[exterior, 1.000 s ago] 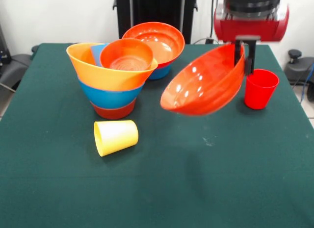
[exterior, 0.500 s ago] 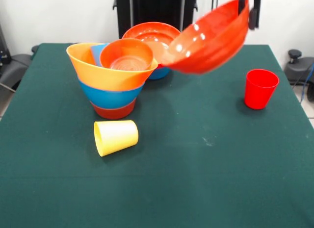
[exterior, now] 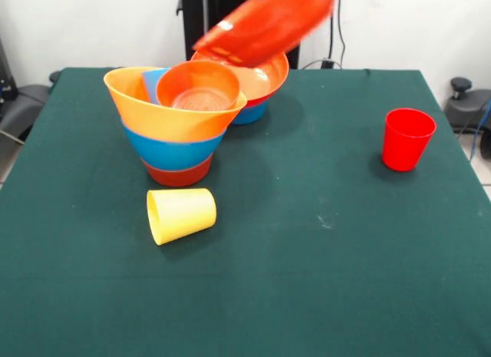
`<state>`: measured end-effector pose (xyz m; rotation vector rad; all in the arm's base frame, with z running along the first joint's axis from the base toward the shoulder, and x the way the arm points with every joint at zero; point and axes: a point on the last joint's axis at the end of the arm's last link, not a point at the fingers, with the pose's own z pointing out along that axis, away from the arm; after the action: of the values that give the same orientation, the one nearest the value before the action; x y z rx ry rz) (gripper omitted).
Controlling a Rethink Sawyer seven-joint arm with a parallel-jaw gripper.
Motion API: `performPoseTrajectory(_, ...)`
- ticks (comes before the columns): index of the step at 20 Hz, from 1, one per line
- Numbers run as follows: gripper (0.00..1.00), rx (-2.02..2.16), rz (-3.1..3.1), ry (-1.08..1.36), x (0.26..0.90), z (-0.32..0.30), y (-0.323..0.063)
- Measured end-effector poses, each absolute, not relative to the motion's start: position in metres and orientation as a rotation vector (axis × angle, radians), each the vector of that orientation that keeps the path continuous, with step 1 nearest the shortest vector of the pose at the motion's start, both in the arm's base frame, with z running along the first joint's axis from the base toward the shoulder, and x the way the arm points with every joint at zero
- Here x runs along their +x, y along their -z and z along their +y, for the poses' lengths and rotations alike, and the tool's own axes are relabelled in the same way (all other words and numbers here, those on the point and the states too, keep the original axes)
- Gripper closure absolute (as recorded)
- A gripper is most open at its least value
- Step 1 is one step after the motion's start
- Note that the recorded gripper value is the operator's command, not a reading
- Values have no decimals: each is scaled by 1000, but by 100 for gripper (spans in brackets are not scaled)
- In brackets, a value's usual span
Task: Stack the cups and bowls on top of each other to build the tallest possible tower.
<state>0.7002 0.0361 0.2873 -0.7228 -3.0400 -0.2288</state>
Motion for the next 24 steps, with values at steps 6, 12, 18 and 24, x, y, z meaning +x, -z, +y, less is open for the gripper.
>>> performPoseTrajectory(6, 100, -842, -2995, 209, 679, -19, -291)
performPoseTrajectory(12, 100, -895, -2951, 216, 668, -47, -282)
performPoseTrajectory(18, 0, -893, -2947, 228, 668, -51, -280)
performPoseTrajectory(24, 0, -869, -2956, 248, 671, -45, -282)
